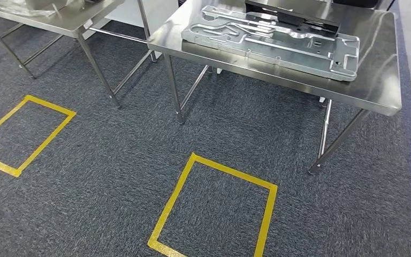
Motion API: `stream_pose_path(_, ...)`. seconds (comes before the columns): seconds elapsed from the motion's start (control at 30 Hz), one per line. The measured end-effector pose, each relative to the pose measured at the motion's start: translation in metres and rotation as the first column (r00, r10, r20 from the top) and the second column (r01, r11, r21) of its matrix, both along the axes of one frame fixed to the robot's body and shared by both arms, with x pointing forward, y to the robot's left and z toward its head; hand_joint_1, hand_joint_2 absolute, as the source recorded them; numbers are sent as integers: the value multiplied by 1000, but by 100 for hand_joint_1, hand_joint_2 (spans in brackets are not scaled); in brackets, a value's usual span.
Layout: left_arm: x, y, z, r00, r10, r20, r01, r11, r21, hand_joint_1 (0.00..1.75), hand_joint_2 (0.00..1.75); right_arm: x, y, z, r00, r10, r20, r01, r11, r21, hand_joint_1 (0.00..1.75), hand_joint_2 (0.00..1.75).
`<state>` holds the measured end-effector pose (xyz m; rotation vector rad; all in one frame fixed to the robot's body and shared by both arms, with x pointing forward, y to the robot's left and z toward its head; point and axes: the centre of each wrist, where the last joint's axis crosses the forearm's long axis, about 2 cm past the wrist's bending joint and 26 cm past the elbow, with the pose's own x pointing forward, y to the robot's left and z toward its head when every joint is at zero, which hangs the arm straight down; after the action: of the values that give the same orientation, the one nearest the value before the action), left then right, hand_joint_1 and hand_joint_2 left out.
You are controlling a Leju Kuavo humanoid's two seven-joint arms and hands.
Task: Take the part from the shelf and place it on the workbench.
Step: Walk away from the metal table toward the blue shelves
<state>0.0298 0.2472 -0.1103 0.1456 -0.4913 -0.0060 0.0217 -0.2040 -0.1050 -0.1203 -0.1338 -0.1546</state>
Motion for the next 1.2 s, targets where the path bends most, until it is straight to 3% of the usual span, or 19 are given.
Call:
stream_pose_path(0.6,-2,0,0,1000,-15,1,15,1000,4,0,0,3,-1,0,998,61,-19,-60,997,49,0,0)
stream_pose_path(0.93,3,47,-2,997,64,39,-63,998,-18,0,0,3,-17,-3,988,151,-16,-150,988,46,0,0)
stream_pose_path(1.2,4,52,-2,996,73,42,-73,997,-8,0,0,2,-23,-4,985,174,-9,-174,985,18,0,0)
